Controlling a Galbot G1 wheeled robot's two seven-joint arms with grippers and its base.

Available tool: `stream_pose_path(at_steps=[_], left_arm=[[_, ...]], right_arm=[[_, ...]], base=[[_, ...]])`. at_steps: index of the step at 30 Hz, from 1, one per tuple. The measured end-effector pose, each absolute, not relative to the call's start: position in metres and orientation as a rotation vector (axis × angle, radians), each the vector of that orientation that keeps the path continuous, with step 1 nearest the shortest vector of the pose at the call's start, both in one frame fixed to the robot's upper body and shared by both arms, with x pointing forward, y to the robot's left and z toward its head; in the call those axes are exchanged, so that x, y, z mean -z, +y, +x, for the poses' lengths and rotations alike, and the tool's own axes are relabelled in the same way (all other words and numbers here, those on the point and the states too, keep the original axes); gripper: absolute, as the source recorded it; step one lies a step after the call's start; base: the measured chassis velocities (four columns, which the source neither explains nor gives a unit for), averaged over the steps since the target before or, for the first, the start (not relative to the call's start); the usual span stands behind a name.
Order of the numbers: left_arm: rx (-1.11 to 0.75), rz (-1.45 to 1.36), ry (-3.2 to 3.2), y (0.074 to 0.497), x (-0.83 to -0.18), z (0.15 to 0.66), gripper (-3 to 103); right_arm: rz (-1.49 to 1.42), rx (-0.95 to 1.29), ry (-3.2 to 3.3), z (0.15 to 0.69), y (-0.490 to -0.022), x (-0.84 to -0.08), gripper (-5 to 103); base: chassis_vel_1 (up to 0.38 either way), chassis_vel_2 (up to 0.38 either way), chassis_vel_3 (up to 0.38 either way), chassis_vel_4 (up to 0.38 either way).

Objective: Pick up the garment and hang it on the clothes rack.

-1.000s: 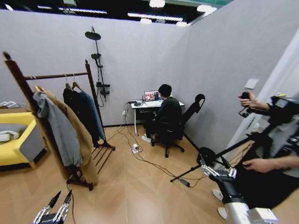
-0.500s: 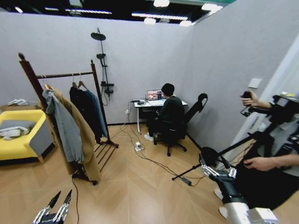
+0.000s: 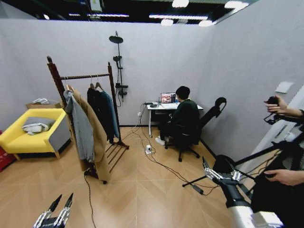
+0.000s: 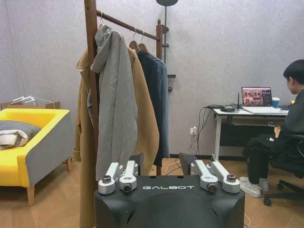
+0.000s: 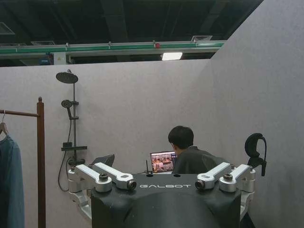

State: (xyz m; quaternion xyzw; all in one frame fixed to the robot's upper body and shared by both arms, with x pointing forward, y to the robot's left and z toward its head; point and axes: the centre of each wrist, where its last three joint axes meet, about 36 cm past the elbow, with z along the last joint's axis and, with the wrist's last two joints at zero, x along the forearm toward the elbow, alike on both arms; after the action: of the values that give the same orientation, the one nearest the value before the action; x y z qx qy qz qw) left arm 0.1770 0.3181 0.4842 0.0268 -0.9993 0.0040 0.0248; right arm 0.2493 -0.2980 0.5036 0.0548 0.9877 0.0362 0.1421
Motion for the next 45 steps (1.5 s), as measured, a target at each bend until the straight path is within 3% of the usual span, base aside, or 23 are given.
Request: stream_pose_path(at_steps=[45], left_arm=[[-0.013, 0.083, -3.091, 0.3181, -0.4842, 0.1770, 46]], right_arm=[[0.158, -0.104, 2.850, 0.2493, -0.2981, -0.5036, 100]], base=[[-0.008, -0.008, -0.007, -0.008]])
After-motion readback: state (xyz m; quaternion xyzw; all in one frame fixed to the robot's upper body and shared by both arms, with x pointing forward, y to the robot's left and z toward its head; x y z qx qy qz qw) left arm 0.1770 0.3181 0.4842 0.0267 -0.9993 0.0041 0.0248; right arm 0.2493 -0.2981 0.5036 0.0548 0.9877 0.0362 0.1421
